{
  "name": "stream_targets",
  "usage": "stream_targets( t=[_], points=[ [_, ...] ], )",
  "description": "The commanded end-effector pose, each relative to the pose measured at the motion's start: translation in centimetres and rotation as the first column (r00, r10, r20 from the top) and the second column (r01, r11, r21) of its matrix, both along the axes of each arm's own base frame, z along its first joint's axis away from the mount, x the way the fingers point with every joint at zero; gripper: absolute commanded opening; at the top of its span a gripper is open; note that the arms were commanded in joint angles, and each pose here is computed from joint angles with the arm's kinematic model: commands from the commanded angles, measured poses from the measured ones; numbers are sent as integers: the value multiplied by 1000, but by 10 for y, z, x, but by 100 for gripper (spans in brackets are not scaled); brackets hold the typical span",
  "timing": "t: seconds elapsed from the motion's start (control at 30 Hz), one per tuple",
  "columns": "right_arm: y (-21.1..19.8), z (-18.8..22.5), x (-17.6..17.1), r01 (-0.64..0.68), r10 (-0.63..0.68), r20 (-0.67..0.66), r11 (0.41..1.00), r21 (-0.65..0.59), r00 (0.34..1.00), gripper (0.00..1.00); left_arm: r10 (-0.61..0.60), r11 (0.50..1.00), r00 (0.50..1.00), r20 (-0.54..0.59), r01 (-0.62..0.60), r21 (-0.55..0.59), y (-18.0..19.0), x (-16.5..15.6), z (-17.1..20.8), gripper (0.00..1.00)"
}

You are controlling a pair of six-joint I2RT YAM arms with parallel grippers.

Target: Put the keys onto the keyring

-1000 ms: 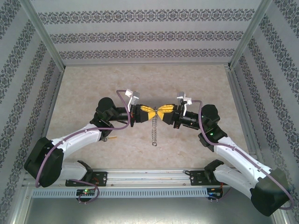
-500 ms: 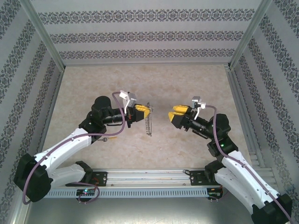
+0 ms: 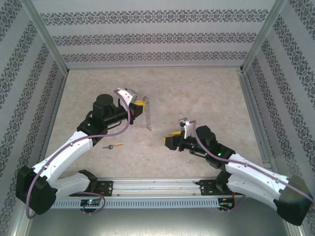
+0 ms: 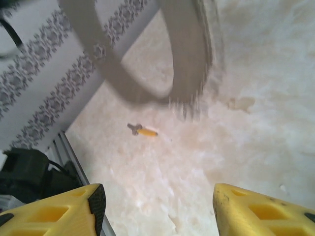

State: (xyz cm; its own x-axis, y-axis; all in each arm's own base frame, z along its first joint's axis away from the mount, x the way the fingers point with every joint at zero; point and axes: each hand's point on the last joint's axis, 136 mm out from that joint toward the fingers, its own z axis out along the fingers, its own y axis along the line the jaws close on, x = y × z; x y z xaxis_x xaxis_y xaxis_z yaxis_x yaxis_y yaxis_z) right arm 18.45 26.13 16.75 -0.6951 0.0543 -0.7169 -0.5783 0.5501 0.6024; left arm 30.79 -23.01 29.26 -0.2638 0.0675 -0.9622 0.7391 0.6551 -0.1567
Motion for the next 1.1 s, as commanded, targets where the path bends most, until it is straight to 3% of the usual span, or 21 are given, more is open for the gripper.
stream_targets(
  t=[0.0,0.27,0.53,0.83,1.07],
  points=[
    [15,-7,6,25,-19,59,996,-87,998,60,112,994,991,76,-110,-26,24,25,32,0],
    [90,-31,8,-132,185,139,938,-321,973,60,210,976,975,76,-205,-70,61,52,59,0],
    [168,-73,14,-338,465,152,797,-501,872,62,296,953,953,65,-289,-92,101,68,74,0],
    [212,-119,27,-414,577,111,694,-589,809,61,334,938,942,41,-327,-115,125,82,80,0],
    [230,-134,26,-472,623,81,664,-580,778,60,334,937,942,47,-326,-127,128,85,87,0]
  ],
)
